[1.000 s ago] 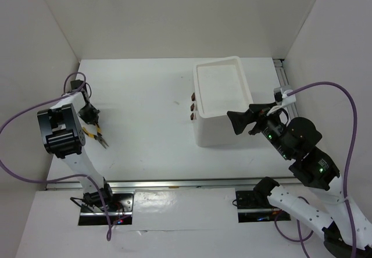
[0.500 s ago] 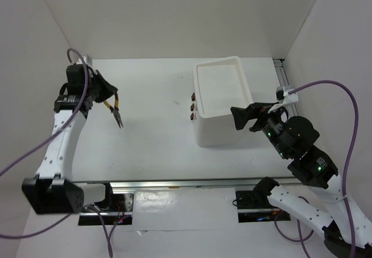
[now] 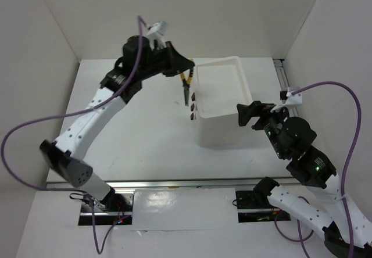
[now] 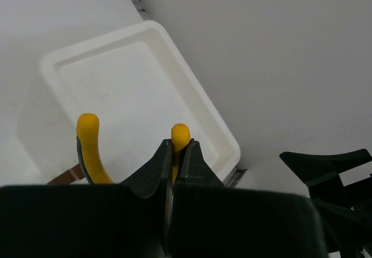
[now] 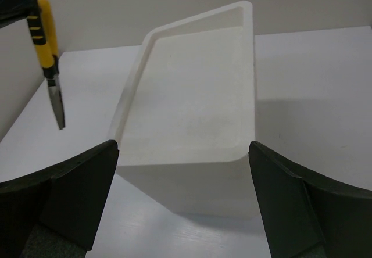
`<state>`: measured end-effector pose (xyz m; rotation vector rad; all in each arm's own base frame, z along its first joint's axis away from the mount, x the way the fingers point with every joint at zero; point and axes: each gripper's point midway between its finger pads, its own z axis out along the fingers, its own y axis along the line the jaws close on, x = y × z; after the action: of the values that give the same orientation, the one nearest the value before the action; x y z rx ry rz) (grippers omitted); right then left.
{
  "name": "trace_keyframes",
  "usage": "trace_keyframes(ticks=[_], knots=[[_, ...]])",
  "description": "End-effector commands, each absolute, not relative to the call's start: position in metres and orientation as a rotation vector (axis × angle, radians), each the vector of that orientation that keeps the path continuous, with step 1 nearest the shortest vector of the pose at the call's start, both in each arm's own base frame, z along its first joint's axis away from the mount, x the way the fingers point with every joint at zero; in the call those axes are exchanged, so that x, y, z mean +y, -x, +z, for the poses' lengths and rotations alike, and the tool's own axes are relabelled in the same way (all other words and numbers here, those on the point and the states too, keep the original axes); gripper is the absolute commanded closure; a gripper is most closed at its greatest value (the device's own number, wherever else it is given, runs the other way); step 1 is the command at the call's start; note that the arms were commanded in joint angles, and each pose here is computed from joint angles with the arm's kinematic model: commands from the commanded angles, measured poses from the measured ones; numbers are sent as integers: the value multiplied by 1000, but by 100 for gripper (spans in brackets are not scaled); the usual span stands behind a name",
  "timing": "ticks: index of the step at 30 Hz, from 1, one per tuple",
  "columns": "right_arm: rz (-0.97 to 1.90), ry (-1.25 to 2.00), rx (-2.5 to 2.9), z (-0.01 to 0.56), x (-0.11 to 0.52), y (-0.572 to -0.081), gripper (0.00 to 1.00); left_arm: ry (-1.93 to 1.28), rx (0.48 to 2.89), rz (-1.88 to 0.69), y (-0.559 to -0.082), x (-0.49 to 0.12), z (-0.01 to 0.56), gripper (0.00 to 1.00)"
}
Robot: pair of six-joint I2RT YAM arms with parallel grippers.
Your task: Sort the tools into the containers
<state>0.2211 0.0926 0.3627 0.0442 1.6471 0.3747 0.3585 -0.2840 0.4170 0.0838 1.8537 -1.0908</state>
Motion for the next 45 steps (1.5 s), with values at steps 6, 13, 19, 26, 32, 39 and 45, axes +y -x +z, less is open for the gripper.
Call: trace_keyframes(ticks=[6,13,19,26,32,39,45], knots=[[329,-72,1680,352,95,-233,0,-232,1738,-1220,-388,-386,457,100],[311,-72,1696,349,92,-231,0,-211,1814,-1274,-413,-415,417,100],[299,-83,1660,366,86,-230,0,-205,1844,-1297,-411,-422,405,36],[236,-104,1676,365,81,-237,0,-283,1721,-1351,-373,-402,464,0],[238,-118,1660,377,79,-236,0,-108,1772,-1099,-361,-340,458,0],[90,-247,1686,397,35,-219,0,279,1892,-589,-302,-160,380,0],[60,-318,1632,401,3,-194,0,352,1931,-450,-236,-93,339,0]])
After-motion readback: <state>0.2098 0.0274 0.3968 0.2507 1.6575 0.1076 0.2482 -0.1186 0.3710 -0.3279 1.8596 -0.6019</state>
